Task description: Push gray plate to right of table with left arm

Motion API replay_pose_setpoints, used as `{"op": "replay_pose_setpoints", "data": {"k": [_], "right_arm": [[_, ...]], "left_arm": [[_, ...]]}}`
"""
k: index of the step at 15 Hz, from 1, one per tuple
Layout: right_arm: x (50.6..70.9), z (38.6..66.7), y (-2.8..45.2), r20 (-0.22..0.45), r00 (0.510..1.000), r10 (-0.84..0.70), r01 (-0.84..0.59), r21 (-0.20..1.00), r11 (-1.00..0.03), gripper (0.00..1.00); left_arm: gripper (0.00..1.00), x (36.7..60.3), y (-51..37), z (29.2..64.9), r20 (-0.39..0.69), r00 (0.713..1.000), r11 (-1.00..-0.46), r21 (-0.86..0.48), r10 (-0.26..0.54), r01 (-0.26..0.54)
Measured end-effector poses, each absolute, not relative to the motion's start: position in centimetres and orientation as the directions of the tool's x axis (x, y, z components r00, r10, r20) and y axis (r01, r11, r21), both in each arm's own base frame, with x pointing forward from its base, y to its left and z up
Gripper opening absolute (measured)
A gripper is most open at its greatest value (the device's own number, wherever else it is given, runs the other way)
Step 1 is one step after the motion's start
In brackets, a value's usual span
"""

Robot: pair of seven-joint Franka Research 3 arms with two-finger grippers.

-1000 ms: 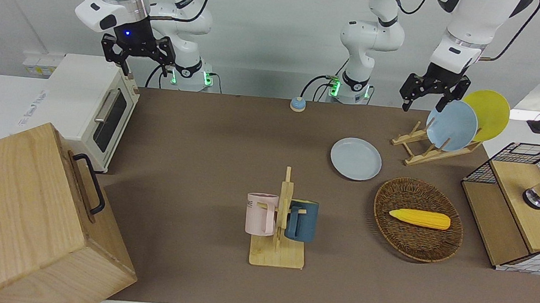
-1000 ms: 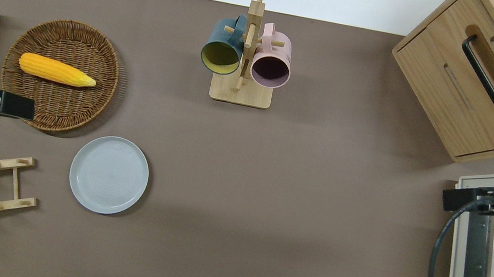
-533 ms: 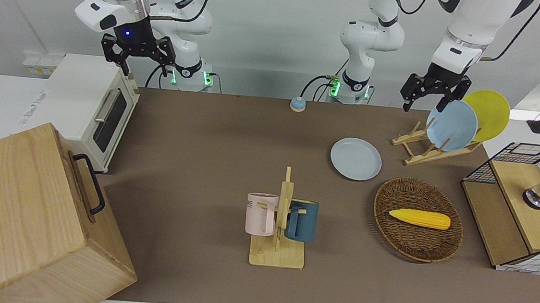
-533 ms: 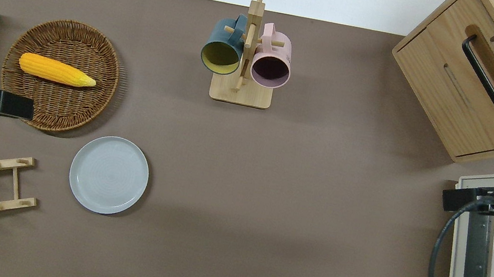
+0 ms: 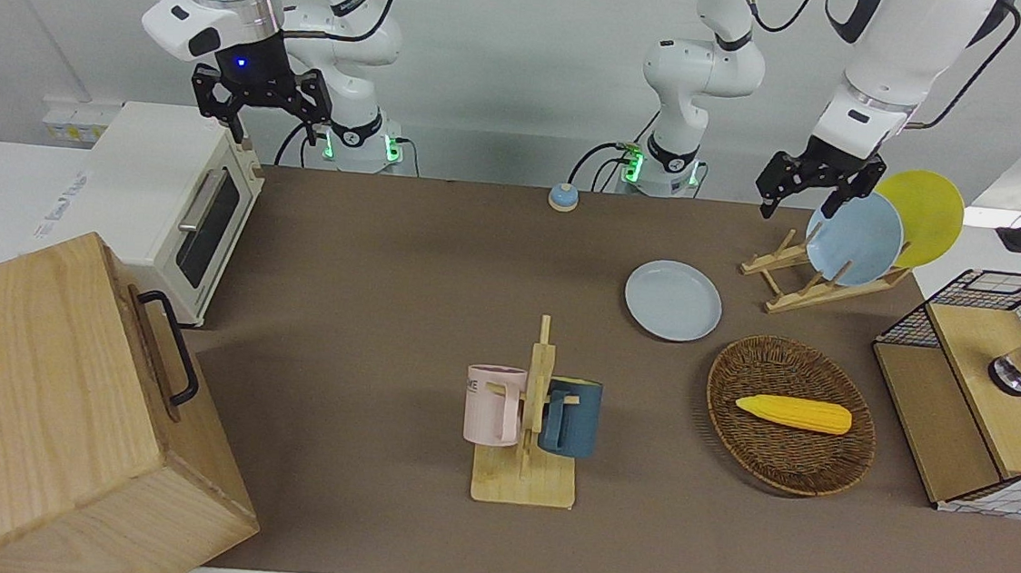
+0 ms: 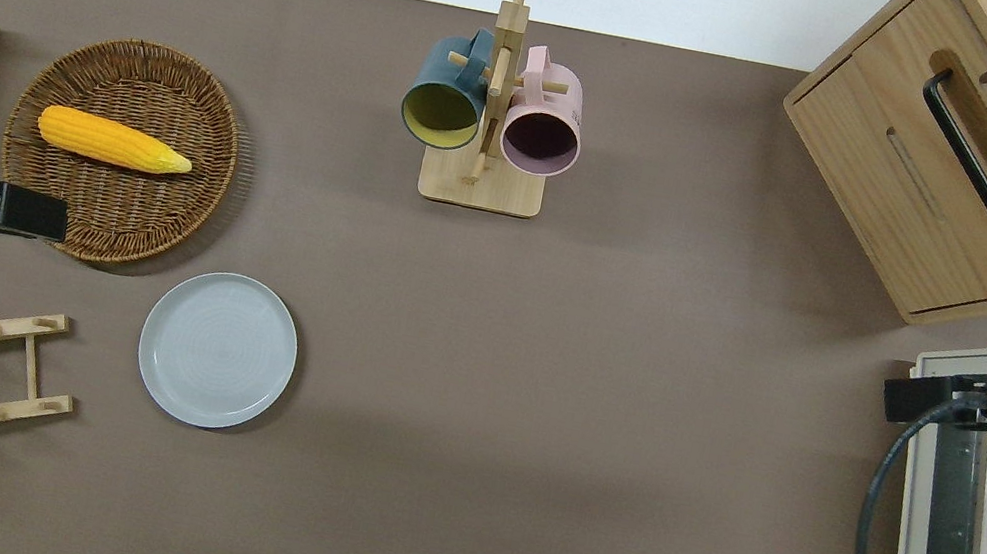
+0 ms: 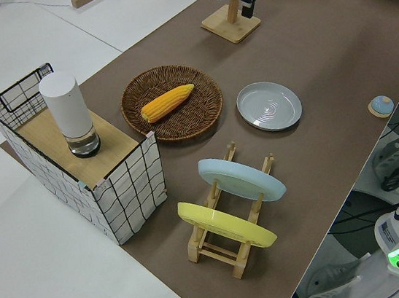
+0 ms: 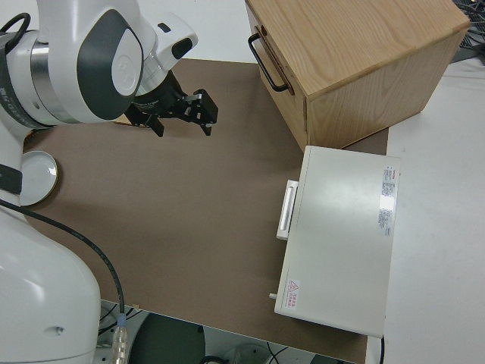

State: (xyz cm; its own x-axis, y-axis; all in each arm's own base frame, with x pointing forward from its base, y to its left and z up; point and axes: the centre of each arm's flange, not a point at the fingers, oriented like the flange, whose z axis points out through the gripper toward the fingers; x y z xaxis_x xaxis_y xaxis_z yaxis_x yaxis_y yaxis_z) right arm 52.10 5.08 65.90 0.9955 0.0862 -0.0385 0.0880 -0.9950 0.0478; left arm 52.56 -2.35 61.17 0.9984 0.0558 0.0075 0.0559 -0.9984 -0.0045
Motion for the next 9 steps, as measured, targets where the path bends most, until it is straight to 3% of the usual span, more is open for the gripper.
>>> {"op": "replay_pose_setpoints", "data": {"k": [9], "right_arm": [[52.1,65.9,5.1,-0.039,0.996,0.086,0.088,0.048,-0.995,1.0]], "left_arm": [[1.0,51.9,0.7,52.0,-0.106,0.988,-0.993,0.022,0.116,0.119]]}}
